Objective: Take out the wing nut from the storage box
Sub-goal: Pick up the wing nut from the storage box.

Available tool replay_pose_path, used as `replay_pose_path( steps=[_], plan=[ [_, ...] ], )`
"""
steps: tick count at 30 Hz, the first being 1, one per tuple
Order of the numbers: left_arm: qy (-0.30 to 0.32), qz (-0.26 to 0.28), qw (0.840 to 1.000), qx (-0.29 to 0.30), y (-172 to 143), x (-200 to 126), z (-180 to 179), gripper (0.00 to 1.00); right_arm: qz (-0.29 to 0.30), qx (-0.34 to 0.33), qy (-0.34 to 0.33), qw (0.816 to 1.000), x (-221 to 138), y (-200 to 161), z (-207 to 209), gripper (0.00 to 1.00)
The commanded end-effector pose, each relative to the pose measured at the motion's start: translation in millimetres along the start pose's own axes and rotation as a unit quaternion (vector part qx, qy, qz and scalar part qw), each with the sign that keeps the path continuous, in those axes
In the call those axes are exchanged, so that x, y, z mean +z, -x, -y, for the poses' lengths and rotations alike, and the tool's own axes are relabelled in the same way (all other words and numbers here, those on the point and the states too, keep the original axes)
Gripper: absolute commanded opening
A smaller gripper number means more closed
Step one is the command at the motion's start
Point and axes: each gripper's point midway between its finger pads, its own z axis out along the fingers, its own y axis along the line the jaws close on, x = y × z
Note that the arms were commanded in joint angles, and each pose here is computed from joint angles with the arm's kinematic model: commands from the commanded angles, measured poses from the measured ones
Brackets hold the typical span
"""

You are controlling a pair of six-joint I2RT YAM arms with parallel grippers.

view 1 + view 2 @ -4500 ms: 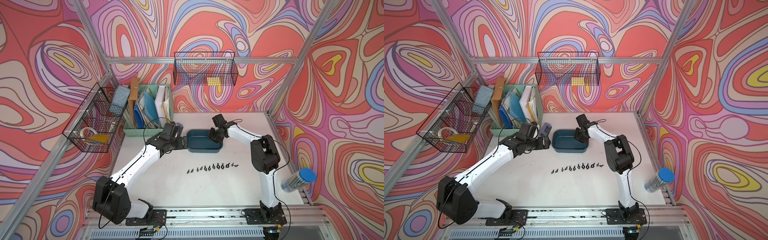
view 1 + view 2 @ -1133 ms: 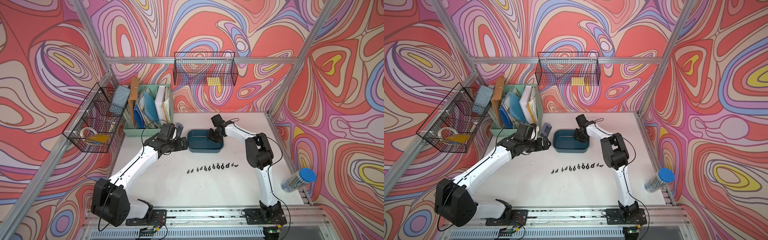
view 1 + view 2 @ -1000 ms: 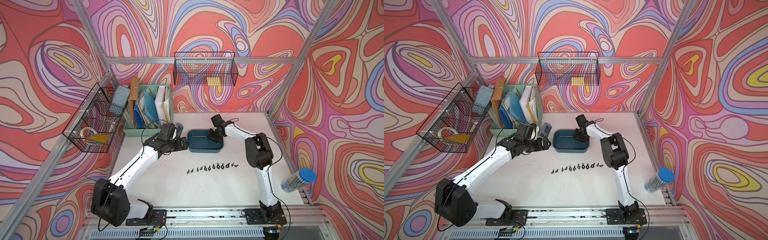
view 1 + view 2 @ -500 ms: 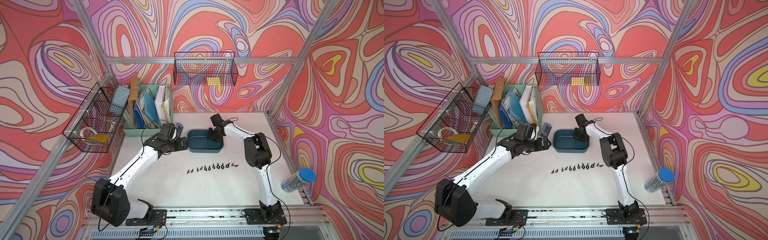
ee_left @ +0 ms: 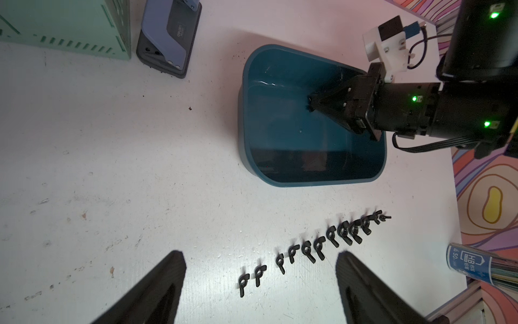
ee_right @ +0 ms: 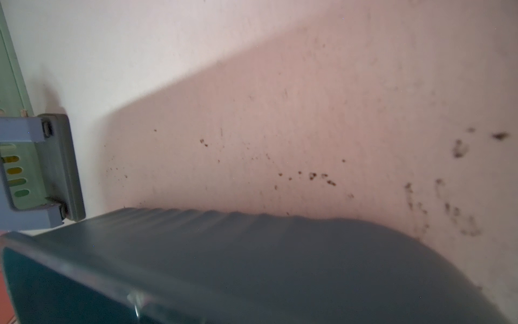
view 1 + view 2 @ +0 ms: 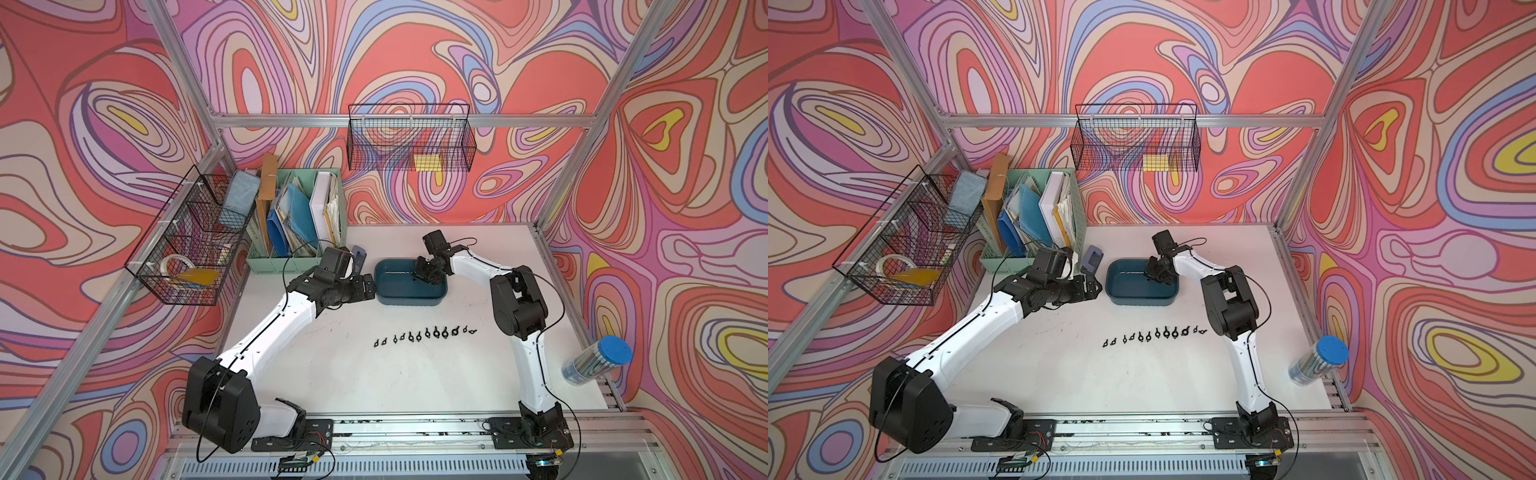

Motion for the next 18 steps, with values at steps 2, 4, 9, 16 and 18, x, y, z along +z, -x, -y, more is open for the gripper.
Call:
replay_pose_path(
  steps=[2, 4, 9, 16, 18],
  plan=[
    [-0.027, 0.013, 0.999, -0.019, 10.5, 1.1, 10.1, 0.84, 0.042, -0.011, 0.052, 0.998, -35.5, 8.7, -26.3, 0.00],
    [-0.039, 0.013, 0.999, -0.024, 13.4, 2.8, 15.2, 0.81, 0.057, -0.013, 0.075, 0.995, -47.9, 10.7, -34.4, 0.00],
    [-0.071, 0.016, 0.997, -0.037, 23.7, 7.7, 29.9, 0.74, 0.094, -0.028, 0.123, 0.988, -79.6, 10.9, -53.5, 0.00],
    [-0.113, 0.019, 0.993, -0.038, 33.9, 18.3, 46.3, 0.57, 0.108, -0.021, 0.166, 0.980, -110.0, 1.6, -74.4, 0.00],
    [-0.119, 0.023, 0.992, -0.035, 36.1, 21.3, 49.3, 0.55, 0.100, -0.014, 0.180, 0.978, -114.2, -3.5, -81.0, 0.00]
  ],
)
